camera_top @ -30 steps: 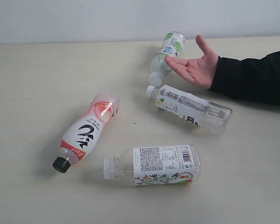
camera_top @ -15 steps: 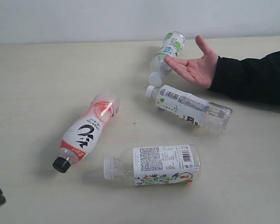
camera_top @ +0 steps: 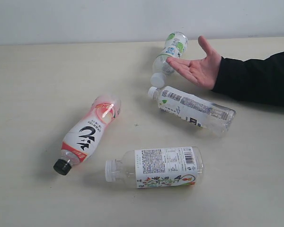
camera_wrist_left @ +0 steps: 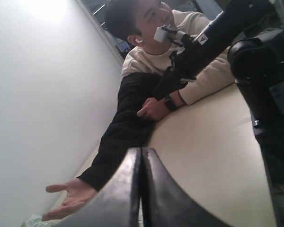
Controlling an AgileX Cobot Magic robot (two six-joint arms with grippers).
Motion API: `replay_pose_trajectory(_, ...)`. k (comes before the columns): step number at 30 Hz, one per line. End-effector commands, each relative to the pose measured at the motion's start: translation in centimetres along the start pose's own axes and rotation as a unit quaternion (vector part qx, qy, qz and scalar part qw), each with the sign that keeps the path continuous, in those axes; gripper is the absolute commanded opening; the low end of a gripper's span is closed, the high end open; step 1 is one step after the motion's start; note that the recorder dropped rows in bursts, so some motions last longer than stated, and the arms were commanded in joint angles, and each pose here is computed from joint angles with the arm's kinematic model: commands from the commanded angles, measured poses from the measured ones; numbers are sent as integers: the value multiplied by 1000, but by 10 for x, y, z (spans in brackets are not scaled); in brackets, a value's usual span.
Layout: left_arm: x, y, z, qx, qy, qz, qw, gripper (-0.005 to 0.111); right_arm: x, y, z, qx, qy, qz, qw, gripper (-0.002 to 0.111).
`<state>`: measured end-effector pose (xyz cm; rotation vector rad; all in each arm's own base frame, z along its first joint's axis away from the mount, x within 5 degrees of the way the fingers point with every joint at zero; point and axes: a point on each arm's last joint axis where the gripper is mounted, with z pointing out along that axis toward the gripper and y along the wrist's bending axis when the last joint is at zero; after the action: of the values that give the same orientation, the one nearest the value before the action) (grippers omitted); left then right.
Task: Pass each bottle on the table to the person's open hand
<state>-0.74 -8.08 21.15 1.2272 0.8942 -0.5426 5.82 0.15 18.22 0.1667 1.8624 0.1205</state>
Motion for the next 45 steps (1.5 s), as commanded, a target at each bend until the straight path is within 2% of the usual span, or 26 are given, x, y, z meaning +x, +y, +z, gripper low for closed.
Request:
replay_pose_trajectory(1, -5, -4, 0, 25, -25, -4, 999, 0, 1, 0, 0, 0, -4, 0, 1000, 0)
replay_pose_trajectory(5, -8, -9, -1, 50, -38, -3, 998, 0, 1, 0, 0, 0, -4, 0, 1000, 0)
replay_pose_trajectory(15, -8, -9, -1, 49, -39, -3, 998, 0, 1, 0, 0, 0, -4, 0, 1000, 0)
replay_pose_trajectory(18, -9, -8, -1, 46, -44, 16, 998, 0, 1, 0, 0, 0, -4, 0, 1000, 0)
replay_pose_trajectory(22, 6, 15, -2, -83, 40, 6, 996, 0, 1, 0, 0, 0, -4, 0, 1000, 0)
replay_pose_trajectory(24, 14, 28, -6, -159, 77, -34, 984, 0, 1, 0, 0, 0, -4, 0, 1000, 0)
replay_pose_trajectory(26, 22, 40, -12, -232, 116, -48, 965, 0, 1, 0, 0, 0, -4, 0, 1000, 0)
replay_pose_trajectory(28, 25, 45, -16, -267, 136, -49, 953, 0, 1, 0, 0, 0, -4, 0, 1000, 0)
replay_pose_trajectory(30, 26, 47, -18, -280, 143, -49, 948, 0, 1, 0, 0, 0, -4, 0, 1000, 0)
replay_pose_trajectory(33, 24, 44, -16, -260, 132, -49, 955, 0, 1, 0, 0, 0, -4, 0, 1000, 0)
replay_pose_trajectory(37, 18, 33, -8, -188, 97, -32, 977, 0, 1, 0, 0, 0, -4, 0, 1000, 0)
replay_pose_trajectory(45, 4, 12, -1, -67, 23, -33, 997, 0, 1, 0, 0, 0, -4, 0, 1000, 0)
